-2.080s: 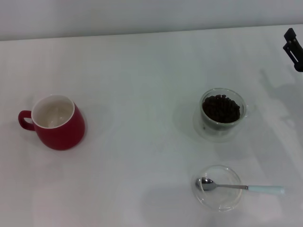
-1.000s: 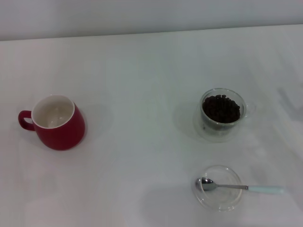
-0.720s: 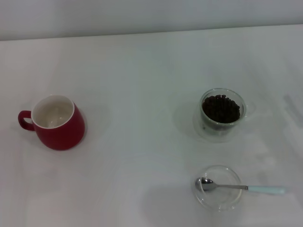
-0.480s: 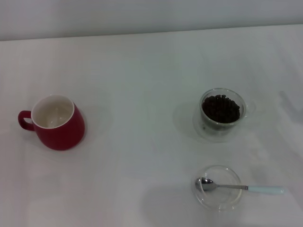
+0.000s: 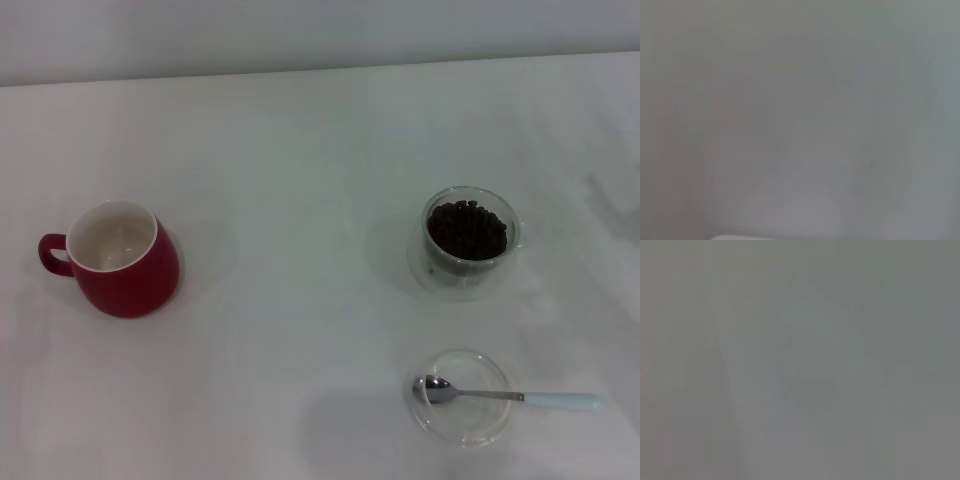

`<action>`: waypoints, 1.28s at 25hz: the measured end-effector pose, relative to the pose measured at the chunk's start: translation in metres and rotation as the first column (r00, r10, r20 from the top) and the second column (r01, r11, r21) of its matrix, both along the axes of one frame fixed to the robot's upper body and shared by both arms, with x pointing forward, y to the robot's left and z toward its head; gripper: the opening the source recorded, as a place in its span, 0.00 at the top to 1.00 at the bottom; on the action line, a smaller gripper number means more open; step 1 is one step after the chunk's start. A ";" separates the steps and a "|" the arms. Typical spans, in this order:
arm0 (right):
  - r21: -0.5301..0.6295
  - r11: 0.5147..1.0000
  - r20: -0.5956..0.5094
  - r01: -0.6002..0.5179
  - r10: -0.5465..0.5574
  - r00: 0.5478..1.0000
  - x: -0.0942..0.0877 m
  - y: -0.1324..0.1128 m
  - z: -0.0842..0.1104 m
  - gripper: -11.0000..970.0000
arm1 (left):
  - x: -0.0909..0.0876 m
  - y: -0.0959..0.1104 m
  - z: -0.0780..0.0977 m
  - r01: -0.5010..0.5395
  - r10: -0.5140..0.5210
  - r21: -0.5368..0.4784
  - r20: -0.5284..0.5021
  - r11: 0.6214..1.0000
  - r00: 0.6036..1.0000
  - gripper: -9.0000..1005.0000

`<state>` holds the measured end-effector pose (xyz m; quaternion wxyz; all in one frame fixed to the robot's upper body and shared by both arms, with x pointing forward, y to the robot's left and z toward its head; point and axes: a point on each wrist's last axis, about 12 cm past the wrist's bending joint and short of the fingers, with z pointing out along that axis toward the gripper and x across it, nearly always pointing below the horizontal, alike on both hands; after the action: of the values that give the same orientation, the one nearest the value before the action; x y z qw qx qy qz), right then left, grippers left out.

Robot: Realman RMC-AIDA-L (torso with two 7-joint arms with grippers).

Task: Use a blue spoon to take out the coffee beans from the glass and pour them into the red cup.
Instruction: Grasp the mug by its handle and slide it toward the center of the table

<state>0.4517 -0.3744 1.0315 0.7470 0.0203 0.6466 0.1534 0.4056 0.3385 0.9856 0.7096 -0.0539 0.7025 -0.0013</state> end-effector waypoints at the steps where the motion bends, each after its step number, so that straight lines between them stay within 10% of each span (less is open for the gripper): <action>1: -0.003 1.000 0.002 -0.006 0.006 1.000 0.006 0.002 0.002 0.11 | -0.002 0.000 -0.001 0.005 -0.005 0.002 -0.005 1.000 1.000 0.31; 32: -0.010 0.999 0.004 -0.030 0.030 1.000 0.030 0.011 0.007 0.11 | 0.034 -0.032 -0.009 0.308 -0.274 0.292 -0.154 0.905 0.949 0.13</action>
<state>0.4820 -0.3637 1.0385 0.7460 0.0066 0.6461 0.1615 0.4392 0.3067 0.9769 0.6615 0.1647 0.7316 0.0069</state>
